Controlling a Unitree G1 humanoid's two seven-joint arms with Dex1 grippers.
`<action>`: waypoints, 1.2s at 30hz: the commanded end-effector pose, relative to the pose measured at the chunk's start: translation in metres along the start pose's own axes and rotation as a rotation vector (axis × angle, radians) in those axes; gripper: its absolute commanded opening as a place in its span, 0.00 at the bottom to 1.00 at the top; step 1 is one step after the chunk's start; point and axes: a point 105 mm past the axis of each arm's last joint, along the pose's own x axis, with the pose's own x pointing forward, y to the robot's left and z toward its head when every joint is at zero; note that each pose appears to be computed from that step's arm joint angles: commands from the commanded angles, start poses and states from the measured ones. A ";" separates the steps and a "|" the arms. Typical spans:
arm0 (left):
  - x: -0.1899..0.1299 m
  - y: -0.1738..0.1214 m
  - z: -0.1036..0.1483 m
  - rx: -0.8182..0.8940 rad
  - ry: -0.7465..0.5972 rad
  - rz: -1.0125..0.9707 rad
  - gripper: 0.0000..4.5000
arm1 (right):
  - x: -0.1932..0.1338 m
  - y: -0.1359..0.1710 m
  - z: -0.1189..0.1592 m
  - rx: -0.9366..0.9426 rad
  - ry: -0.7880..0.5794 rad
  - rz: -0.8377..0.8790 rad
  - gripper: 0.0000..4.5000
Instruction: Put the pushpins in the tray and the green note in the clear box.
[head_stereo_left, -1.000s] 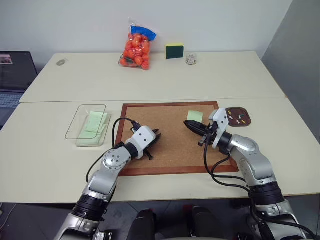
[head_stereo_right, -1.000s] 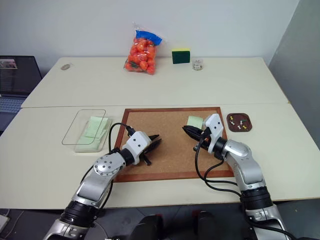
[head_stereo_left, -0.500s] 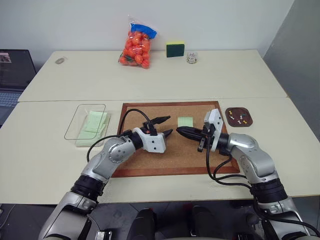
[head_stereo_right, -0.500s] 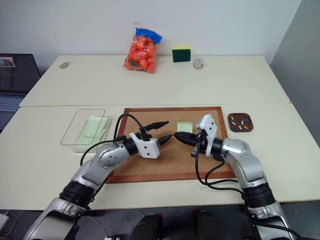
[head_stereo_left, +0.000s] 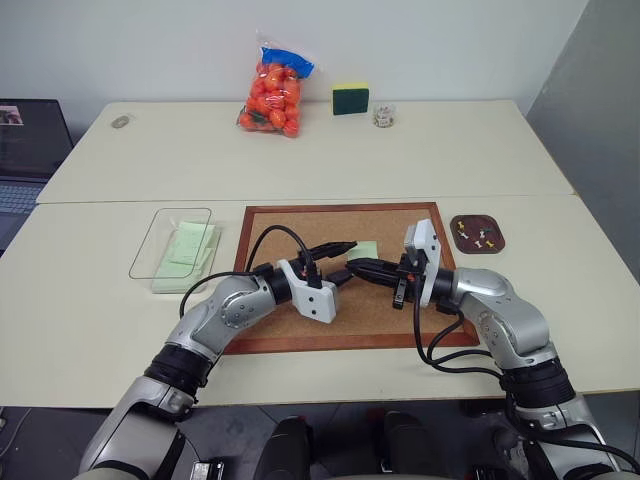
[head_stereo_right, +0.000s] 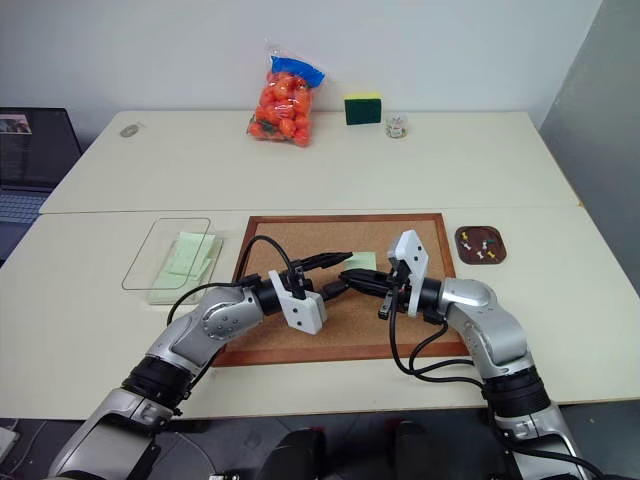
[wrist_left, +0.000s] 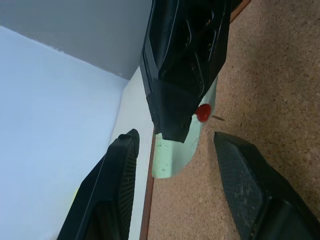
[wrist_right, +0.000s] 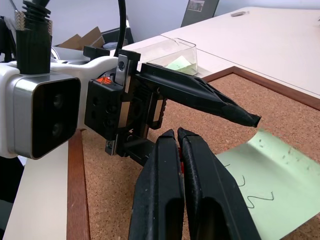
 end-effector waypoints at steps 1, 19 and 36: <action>0.002 0.005 0.005 0.032 -0.030 -0.010 0.52 | 0.001 0.007 0.013 -0.029 -0.035 0.036 0.00; 0.000 0.004 0.002 -0.007 -0.022 -0.017 0.01 | -0.001 -0.013 0.023 0.058 -0.090 -0.056 0.00; -0.003 0.006 -0.003 -0.012 0.018 0.005 0.01 | -0.007 -0.041 0.027 0.181 -0.110 -0.150 0.00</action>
